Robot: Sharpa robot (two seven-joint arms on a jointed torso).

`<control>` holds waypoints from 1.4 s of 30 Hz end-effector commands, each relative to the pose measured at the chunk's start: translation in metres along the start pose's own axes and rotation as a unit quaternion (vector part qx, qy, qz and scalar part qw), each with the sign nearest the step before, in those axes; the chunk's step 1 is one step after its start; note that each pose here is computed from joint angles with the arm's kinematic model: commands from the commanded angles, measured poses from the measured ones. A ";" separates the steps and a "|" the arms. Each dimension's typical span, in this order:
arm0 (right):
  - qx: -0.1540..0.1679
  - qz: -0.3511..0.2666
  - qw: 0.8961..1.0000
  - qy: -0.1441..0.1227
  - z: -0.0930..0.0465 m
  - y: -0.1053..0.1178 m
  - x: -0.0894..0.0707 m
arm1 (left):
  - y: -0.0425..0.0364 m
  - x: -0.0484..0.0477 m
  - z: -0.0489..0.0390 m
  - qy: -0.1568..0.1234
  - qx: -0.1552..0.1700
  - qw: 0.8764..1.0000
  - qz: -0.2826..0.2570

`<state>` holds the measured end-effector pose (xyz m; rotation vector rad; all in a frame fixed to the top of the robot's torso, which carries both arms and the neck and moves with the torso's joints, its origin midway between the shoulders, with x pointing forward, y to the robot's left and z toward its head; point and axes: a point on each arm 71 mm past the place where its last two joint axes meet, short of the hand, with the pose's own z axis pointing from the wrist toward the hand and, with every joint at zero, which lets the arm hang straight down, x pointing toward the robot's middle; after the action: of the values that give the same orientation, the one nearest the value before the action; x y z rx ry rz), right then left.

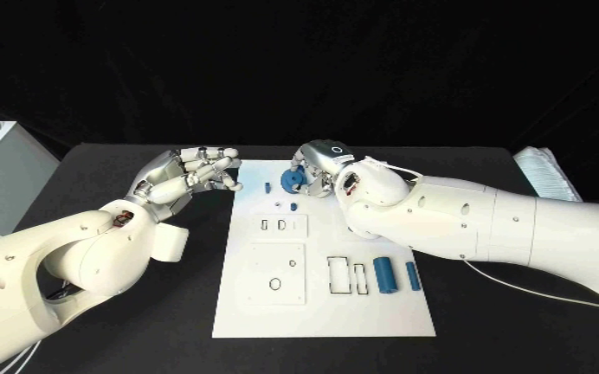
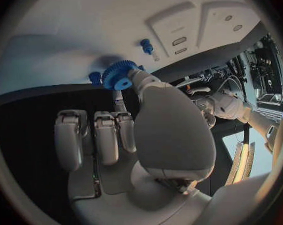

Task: Assemble the parts on the task board

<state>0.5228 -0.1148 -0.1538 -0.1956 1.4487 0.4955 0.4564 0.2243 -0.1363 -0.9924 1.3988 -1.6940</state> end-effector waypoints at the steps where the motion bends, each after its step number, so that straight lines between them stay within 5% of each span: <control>1: 0.001 -0.015 1.000 0.002 0.002 -0.001 0.001 | -0.0006 0.0019 0.0009 0.008 0.001 1.000 -0.008; 25: 0.006 -0.026 0.999 0.019 0.008 -0.007 0.007 | -0.0005 0.0012 0.0007 0.008 0.000 1.000 -0.007; 34: -0.001 -0.003 1.000 -0.004 0.006 -0.008 0.003 | -0.0006 0.0004 0.0004 0.007 0.000 1.000 -0.007; 42: 0.001 0.030 0.999 -0.026 -0.013 -0.021 -0.007 | -0.0009 -0.0021 -0.0006 0.004 0.000 1.000 -0.005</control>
<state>0.5226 -0.1384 -0.1558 -0.1703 1.4466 0.4961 0.4571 0.2273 -0.1370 -1.0027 1.4002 -1.6860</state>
